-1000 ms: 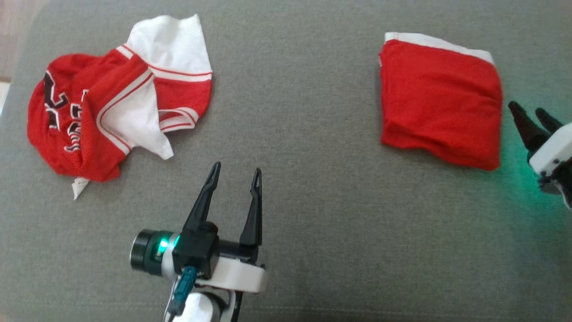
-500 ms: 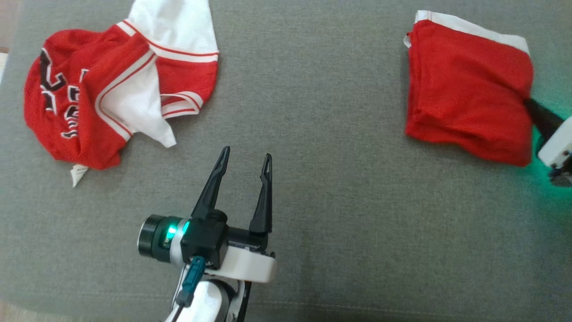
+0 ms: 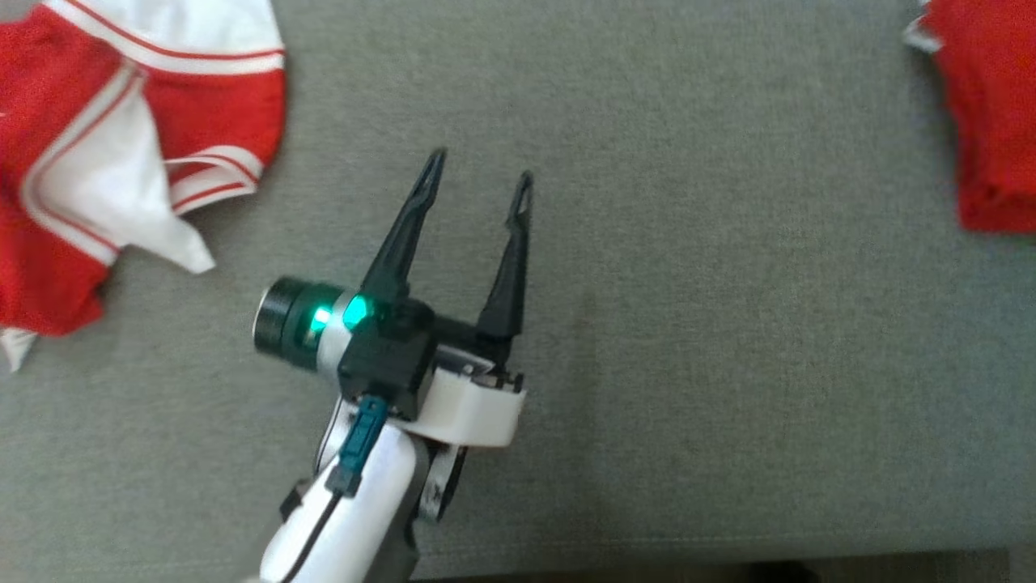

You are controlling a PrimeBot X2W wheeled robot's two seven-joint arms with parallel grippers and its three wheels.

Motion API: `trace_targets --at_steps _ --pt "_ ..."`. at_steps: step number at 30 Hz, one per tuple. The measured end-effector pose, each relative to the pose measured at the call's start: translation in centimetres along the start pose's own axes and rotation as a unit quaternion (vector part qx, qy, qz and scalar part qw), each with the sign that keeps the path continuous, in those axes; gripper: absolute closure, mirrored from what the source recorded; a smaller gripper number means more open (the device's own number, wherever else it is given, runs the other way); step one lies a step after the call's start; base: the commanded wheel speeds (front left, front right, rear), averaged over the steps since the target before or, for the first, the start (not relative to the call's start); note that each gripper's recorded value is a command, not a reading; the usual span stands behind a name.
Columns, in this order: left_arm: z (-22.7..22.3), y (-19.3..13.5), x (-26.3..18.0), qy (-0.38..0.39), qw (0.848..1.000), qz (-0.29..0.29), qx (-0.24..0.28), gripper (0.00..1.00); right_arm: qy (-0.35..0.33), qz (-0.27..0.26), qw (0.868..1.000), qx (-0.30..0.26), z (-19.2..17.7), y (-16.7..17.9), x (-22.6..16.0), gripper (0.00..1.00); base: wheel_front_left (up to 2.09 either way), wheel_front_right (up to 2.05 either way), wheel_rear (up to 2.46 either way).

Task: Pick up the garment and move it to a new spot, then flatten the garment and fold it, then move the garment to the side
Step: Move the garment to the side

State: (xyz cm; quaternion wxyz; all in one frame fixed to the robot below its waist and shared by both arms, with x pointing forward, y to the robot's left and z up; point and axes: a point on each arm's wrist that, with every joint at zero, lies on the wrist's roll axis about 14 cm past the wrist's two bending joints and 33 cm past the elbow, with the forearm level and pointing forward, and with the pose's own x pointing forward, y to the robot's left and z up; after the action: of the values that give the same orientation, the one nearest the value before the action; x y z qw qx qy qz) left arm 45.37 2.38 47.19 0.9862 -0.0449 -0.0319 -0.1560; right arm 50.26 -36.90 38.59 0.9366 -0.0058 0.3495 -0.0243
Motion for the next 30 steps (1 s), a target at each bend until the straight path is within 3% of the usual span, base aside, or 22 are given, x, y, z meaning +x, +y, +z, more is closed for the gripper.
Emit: trace_targets --at_steps 7,15,16,17,18,23,30 --pt "-1.0 -1.9 3.0 -0.017 0.999 -0.046 -0.013 0.0 -0.022 -0.065 0.998 -0.012 1.2 -5.1 0.2 1.0 0.0 0.0 0.0" --pt "-1.7 -3.8 4.9 -0.033 0.996 -0.075 -0.04 0.0 -0.022 -0.161 0.986 -0.032 0.9 -11.7 -1.3 1.0 0.0 0.0 0.0" --pt "-1.7 -3.9 4.9 -0.033 0.996 -0.076 -0.041 0.0 -0.021 -0.168 0.985 -0.034 1.0 -12.1 -1.4 0.88 0.0 0.0 0.0" --pt "-1.6 -4.0 4.9 -0.034 0.996 -0.078 -0.04 0.0 -0.023 -0.171 0.984 -0.036 1.2 -12.3 -1.5 0.12 0.0 0.0 0.0" --pt "-1.4 -4.1 4.9 -0.037 0.995 -0.08 -0.039 0.0 -0.033 -0.171 0.984 -0.045 1.7 -12.2 -1.5 0.0 0.0 0.0 0.0" --pt "0.1 -3.9 4.7 -0.049 0.996 -0.075 -0.024 0.0 -0.131 -0.163 0.974 -0.094 6.5 -10.2 -1.4 0.0 0.0 0.0 0.0" --pt "0.5 -1.4 1.5 -0.012 1.0 -0.014 -0.018 0.0 -0.202 -0.035 0.975 -0.083 6.9 1.4 -0.3 0.0 0.0 0.0 0.0"
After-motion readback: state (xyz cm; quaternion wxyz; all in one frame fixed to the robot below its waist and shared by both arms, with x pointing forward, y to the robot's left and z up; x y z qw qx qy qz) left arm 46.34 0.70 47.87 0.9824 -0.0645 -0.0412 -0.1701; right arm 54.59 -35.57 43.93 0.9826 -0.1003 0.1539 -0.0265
